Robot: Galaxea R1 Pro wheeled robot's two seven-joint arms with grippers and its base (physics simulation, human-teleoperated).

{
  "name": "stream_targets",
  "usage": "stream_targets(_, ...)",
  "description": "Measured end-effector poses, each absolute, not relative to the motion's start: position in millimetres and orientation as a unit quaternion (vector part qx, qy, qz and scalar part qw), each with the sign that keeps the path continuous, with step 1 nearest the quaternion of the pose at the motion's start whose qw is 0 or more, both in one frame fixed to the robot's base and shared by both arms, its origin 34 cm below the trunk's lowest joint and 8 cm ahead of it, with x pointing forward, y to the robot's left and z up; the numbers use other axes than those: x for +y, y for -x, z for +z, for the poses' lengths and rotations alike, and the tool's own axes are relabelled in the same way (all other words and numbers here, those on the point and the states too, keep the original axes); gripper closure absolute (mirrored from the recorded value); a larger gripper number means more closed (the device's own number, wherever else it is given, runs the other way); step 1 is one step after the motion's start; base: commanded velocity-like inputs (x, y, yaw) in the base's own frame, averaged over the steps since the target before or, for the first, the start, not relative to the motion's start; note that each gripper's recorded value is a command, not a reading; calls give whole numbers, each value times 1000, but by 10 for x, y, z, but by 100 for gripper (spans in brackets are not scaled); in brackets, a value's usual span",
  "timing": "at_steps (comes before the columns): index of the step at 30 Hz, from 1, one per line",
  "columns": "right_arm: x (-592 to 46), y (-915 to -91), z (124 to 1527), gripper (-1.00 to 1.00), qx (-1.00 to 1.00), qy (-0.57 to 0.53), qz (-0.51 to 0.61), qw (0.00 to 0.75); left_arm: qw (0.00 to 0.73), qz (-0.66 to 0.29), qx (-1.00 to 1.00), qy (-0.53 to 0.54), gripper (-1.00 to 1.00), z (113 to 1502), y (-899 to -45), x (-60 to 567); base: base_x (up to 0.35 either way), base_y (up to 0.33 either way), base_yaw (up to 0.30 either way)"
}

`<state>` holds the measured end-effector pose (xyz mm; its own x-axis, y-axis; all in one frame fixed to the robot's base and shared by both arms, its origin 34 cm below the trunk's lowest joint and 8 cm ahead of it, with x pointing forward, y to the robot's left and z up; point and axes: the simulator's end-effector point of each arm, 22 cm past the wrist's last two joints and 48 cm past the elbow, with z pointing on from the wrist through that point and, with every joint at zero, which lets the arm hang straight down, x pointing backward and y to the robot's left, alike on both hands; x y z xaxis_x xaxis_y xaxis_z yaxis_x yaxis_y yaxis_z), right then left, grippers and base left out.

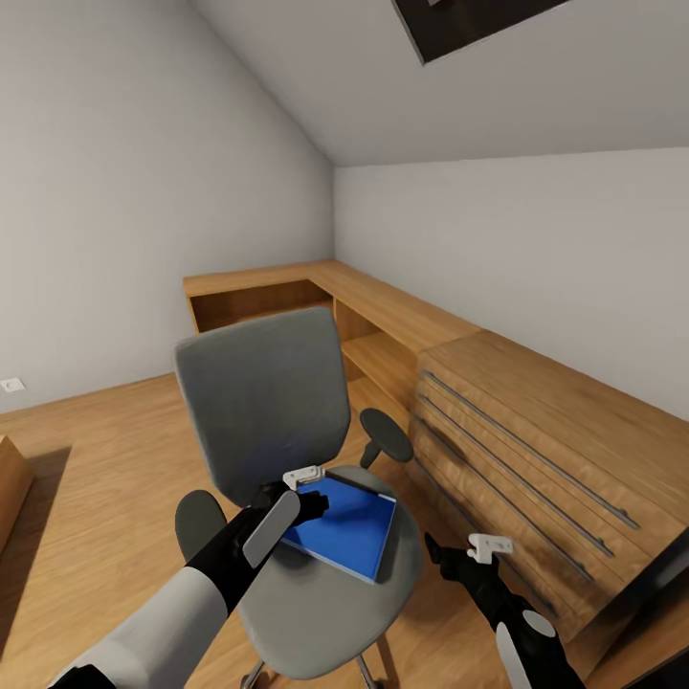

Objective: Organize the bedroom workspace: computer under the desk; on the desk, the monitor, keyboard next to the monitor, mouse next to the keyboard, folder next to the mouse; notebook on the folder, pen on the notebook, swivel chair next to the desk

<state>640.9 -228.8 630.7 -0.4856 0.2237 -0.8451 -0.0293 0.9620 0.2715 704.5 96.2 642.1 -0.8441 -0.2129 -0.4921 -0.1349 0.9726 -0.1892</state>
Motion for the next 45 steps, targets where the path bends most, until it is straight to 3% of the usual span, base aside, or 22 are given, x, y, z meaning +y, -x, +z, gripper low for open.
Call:
stream_targets(14,-2086,-6425,6353,-100,848,-64,141,506,264,-74,957,90,-100,6423,-7046,960,0,-22,187)
stream_targets(45,-2142,-6460,6422,-100,839,-58,136,525,266,-73,956,98,-100,6404,-7049,979,24,-86,6)
